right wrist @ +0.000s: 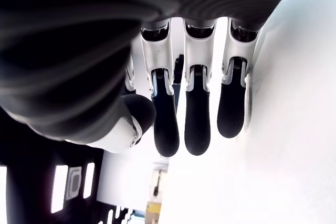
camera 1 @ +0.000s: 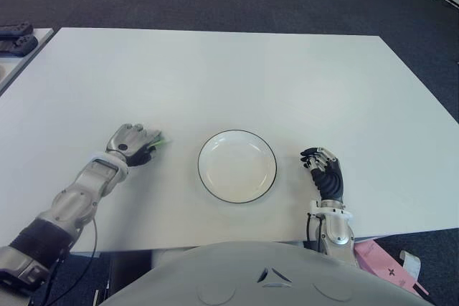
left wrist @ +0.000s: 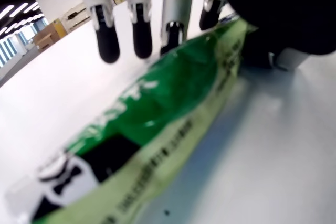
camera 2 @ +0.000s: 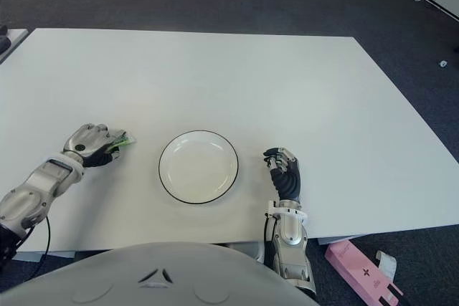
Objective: Put the toothpaste on the table into the plate.
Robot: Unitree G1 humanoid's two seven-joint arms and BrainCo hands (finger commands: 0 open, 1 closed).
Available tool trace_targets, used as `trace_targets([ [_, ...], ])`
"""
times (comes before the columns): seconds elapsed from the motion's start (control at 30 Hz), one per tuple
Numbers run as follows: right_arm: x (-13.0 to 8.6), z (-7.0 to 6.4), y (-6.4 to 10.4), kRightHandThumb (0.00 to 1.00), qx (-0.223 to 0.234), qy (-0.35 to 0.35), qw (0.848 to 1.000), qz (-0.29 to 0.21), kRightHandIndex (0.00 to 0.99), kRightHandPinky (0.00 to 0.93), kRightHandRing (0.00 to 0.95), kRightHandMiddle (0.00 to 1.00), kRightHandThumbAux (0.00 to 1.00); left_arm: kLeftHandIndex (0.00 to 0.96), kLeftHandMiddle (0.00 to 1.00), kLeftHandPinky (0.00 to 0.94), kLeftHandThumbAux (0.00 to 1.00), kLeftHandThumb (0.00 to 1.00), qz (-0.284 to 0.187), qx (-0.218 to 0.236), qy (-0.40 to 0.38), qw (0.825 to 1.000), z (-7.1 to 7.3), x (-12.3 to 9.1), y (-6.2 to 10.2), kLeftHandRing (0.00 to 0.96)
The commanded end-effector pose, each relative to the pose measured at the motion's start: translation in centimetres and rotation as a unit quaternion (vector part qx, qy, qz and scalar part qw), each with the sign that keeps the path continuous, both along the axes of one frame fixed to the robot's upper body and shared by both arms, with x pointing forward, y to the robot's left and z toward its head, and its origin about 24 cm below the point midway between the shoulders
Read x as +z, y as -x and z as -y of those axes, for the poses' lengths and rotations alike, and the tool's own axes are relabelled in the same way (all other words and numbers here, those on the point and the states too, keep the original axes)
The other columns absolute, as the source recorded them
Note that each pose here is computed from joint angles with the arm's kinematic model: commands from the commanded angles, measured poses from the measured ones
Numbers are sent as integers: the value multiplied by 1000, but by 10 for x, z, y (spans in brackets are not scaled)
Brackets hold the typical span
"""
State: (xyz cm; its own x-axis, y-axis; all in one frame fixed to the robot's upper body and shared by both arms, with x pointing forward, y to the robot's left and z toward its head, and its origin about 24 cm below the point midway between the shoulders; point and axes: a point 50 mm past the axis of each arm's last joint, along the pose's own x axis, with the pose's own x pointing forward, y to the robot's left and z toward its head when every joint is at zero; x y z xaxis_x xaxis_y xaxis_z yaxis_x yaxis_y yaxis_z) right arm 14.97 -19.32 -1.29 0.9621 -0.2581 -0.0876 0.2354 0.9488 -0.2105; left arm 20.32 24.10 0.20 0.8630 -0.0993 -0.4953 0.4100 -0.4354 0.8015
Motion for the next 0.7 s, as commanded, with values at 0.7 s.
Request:
trace_targets([
  [0.7, 2, 2, -1, 712, 0, 10, 1000, 5, 430, 477, 471, 479, 728, 440, 823, 856, 710, 706, -23, 99, 91, 991, -9, -47, 48, 825],
])
